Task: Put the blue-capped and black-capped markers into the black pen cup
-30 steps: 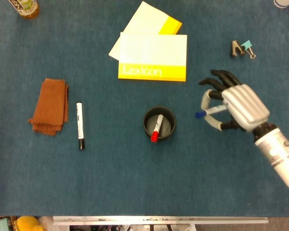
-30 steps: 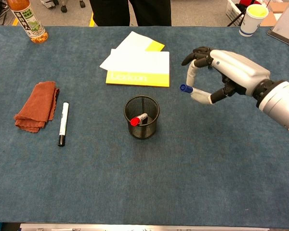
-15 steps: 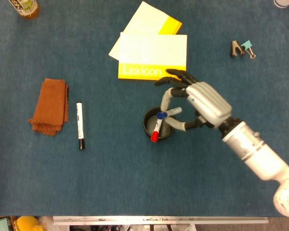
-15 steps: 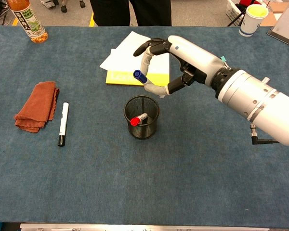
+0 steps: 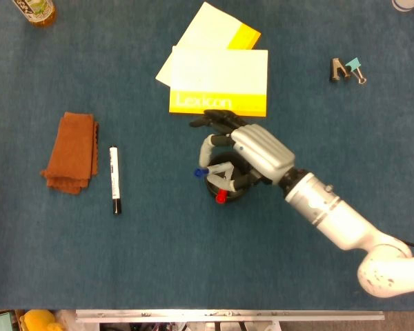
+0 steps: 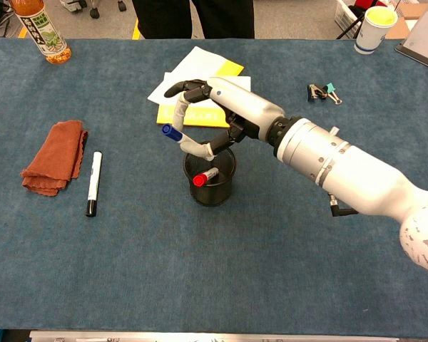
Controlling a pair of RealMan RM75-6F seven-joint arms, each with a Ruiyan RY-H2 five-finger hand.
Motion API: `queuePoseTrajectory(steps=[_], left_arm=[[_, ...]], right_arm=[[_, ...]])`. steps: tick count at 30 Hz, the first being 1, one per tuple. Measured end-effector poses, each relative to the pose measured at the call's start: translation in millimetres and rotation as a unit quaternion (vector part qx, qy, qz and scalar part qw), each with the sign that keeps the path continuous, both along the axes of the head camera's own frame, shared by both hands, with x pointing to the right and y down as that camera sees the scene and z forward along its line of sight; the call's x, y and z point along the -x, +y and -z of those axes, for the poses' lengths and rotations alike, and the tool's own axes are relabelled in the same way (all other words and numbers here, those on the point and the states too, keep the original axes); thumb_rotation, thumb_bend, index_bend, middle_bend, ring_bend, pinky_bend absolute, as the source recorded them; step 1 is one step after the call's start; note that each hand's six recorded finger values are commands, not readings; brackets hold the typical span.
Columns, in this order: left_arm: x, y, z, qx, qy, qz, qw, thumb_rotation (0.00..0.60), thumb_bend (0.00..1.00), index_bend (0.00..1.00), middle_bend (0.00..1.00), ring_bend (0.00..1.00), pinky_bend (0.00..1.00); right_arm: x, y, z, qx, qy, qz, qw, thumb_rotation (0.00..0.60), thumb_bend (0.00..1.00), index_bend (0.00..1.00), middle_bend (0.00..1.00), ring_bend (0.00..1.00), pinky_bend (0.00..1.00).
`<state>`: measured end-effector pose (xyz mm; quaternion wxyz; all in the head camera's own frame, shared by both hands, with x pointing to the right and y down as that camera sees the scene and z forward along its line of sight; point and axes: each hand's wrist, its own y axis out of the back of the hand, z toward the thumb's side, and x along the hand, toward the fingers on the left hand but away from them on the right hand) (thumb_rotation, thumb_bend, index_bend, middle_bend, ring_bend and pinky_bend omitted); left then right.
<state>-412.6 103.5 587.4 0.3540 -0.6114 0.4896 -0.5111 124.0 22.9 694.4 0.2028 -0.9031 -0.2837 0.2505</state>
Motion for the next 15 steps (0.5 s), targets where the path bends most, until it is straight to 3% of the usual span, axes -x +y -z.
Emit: queuePoseTrajectory(steps=[4, 11, 15], left_arm=[[-2, -2, 0, 0.001, 0.0, -0.007, 1.0, 0.6, 0.31, 0.27, 0.04, 0.0, 0.01], [-5, -7, -1, 0.01, -0.003, -0.028, 0.9996, 0.6, 0.31, 0.27, 0.04, 0.0, 0.01], [-10, -12, -5, 0.023, -0.008, -0.056, 0.9982, 0.6, 0.31, 0.27, 0.04, 0.0, 0.01]], right_arm=[[8, 3, -2, -0.001, -0.008, 0.013, 0.9999, 0.6, 0.27, 0.2, 0.08, 0.0, 0.0], [-10, -11, 10, -0.041, -0.005, -0.004, 0.9991, 0.6, 0.25, 0.18, 0.07, 0.0, 0.0], [-39, -26, 25, -0.083, 0.015, -0.027, 0.996, 0.6, 0.25, 0.18, 0.07, 0.0, 0.0]])
